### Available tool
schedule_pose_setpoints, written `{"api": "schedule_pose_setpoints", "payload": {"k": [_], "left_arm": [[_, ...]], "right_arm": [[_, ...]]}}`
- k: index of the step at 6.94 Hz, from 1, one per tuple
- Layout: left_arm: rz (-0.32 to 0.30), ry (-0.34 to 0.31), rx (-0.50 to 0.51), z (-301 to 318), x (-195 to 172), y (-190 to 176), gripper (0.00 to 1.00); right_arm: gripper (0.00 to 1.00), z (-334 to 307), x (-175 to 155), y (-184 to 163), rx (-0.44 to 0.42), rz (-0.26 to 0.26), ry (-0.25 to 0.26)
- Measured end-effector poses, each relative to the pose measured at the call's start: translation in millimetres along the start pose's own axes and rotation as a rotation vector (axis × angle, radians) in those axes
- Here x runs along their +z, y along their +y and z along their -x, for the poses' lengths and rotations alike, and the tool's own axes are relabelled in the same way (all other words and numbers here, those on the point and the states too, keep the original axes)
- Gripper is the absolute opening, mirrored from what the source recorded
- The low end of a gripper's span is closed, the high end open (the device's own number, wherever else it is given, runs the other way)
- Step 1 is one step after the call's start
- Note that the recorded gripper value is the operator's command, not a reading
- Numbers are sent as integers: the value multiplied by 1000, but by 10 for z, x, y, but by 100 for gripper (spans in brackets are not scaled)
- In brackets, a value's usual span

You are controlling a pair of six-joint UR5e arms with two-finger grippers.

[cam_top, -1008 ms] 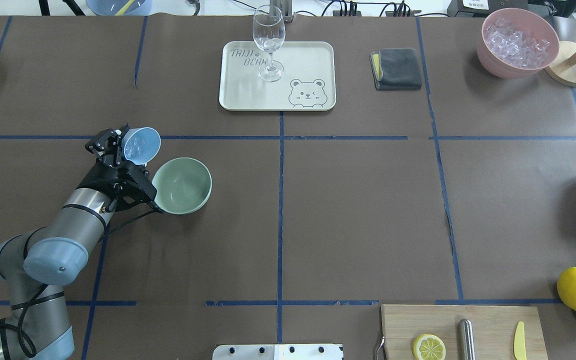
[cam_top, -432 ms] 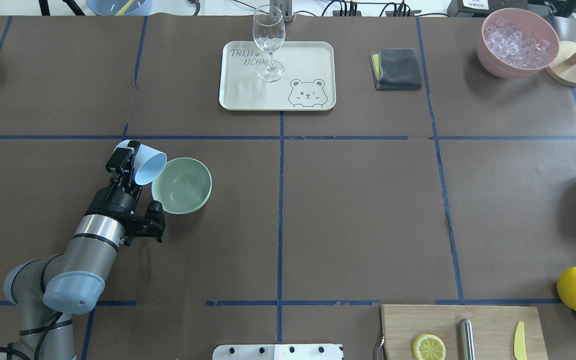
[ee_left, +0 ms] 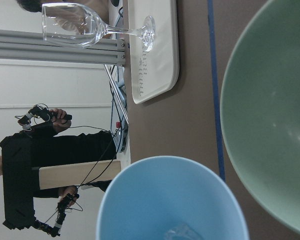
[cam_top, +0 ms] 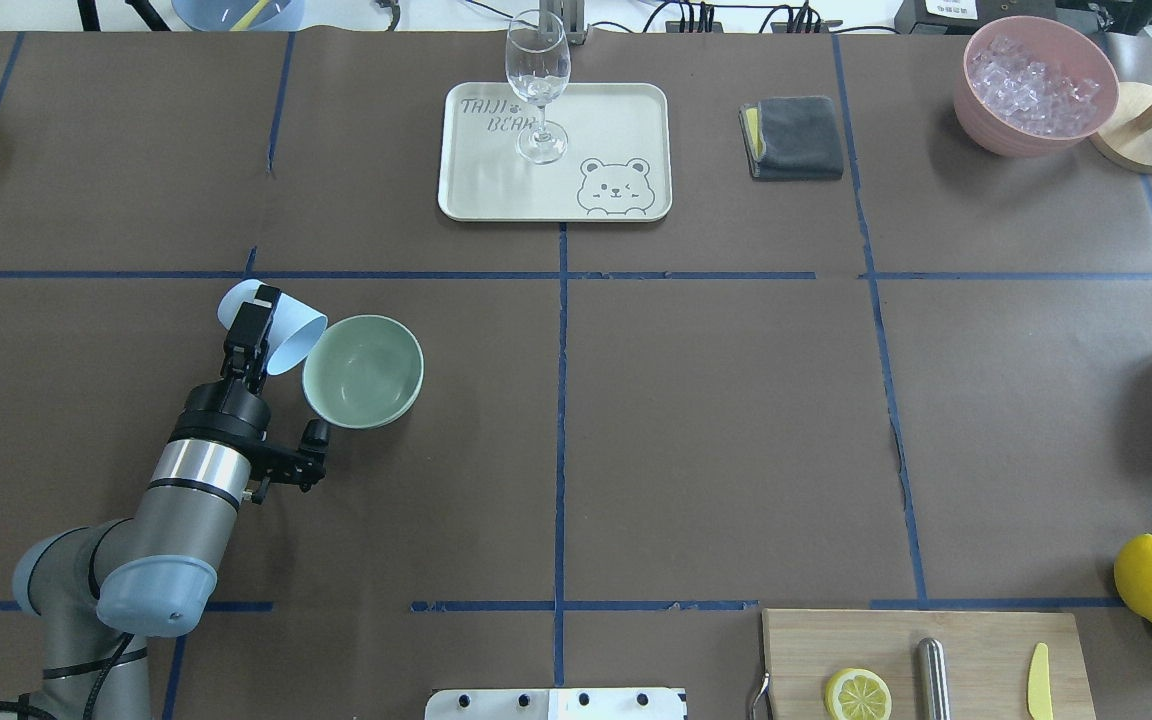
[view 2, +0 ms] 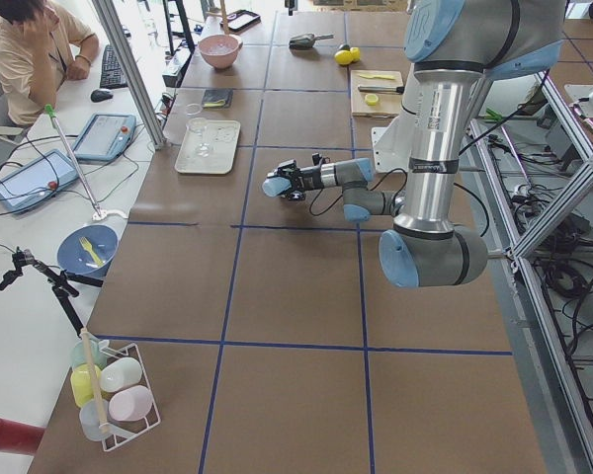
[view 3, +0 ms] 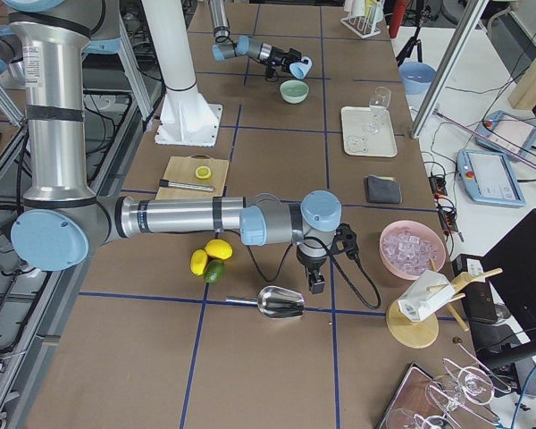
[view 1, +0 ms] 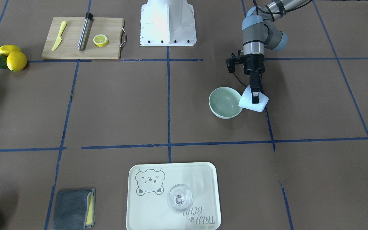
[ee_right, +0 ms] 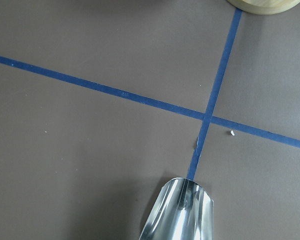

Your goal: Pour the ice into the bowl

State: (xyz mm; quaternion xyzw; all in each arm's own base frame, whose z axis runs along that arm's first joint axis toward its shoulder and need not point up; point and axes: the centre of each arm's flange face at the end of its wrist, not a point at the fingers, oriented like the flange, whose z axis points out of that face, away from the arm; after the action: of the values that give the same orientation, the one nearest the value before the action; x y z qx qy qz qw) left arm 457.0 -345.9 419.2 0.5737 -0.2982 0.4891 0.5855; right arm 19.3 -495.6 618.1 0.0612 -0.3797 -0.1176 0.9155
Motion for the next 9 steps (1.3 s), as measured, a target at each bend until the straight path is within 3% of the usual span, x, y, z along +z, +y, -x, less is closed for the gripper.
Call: {"api": "schedule_pose_setpoints", "payload": {"k": [4,9], "left_arm": [[-7,-4,149,-8,-57,-61,0],[-20,-19,130,54,-86,-44,0]], "right_arm": [[100,-11,12,7,2,3,0],[100,-7,12,0,1,3,0]]}}
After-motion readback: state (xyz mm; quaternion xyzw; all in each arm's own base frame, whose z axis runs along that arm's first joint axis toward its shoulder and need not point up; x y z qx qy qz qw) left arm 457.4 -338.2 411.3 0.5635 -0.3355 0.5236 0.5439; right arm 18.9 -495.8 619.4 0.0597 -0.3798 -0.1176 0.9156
